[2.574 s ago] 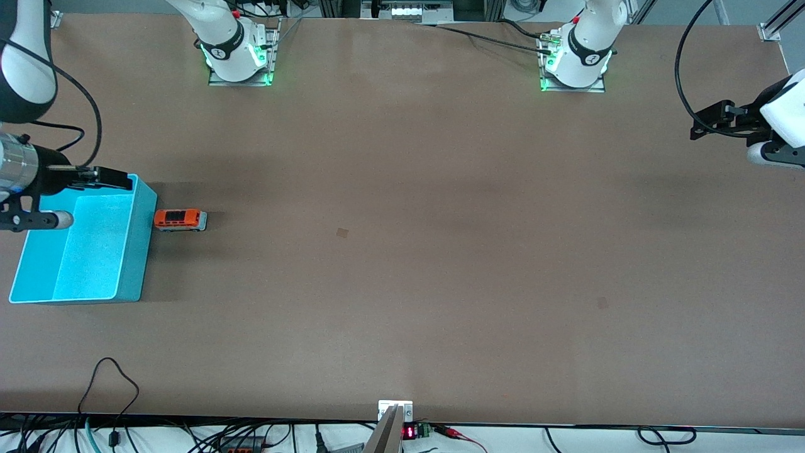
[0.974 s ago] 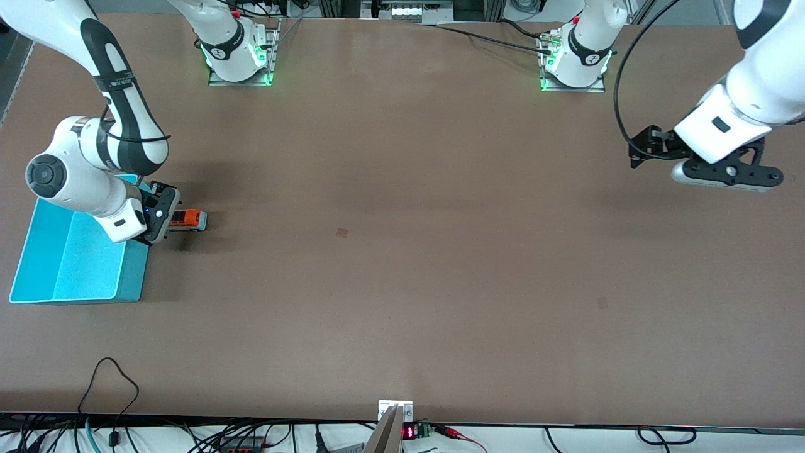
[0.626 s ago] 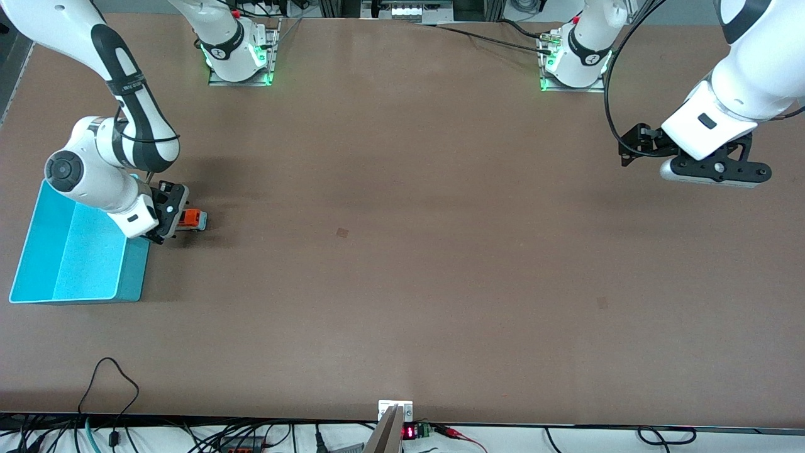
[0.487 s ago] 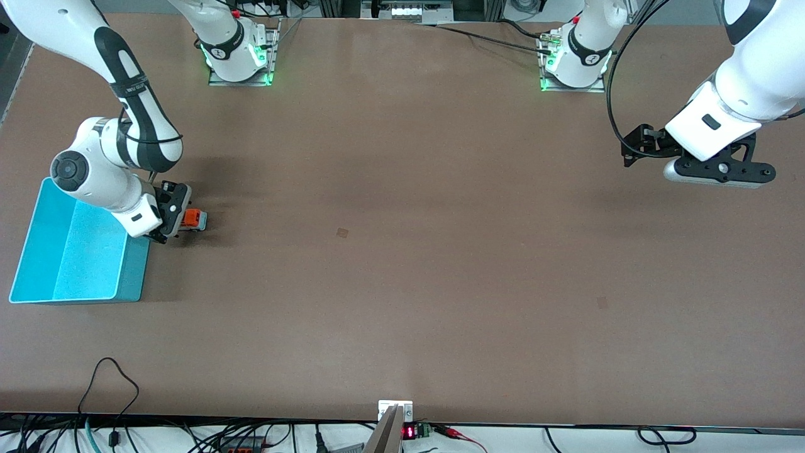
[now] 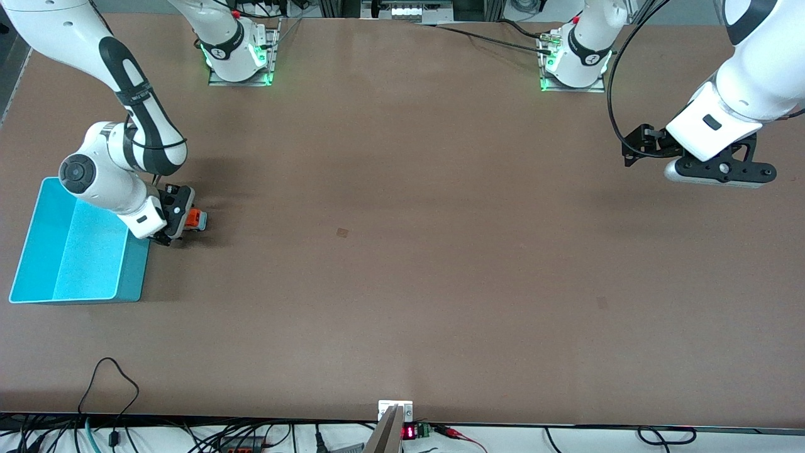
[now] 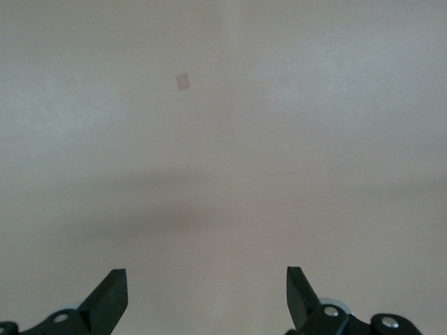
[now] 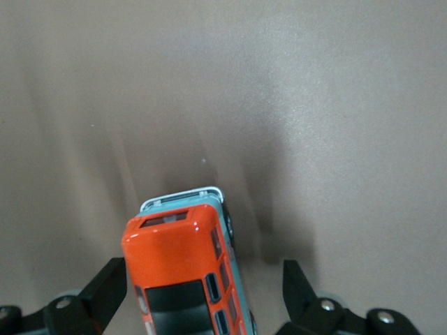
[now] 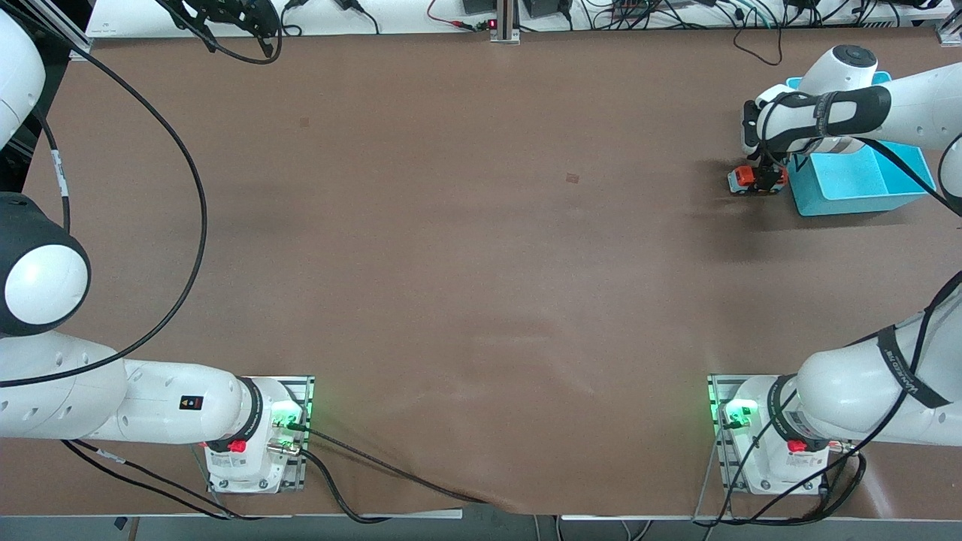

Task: Wind up bus and store in blue box
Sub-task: 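Grasp the orange bus with the right gripper, then lift the bus and carry it over the blue box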

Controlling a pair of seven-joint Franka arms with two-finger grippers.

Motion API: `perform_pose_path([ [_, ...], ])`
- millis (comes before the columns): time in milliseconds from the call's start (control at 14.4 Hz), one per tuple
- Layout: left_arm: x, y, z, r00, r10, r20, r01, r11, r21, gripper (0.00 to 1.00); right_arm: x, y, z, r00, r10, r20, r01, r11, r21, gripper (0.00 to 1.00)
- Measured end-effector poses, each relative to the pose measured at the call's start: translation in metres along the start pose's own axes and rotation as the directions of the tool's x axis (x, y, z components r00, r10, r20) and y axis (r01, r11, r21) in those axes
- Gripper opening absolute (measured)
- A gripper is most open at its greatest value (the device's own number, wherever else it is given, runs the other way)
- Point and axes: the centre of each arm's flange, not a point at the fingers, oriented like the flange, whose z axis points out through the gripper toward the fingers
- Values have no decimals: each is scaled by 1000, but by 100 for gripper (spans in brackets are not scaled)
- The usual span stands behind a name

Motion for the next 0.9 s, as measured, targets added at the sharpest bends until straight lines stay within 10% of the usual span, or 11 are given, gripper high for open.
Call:
perform_pose_path([
  [348,0,0,0,1000,0,0,0,1000,0,100,0,0,0,1000,-14,0,14,1000,-3,56],
  [904,0,0,0,1000,0,0,0,1000,0,100,27,18,-26,979,201,-30,-202,978,-46,54],
])
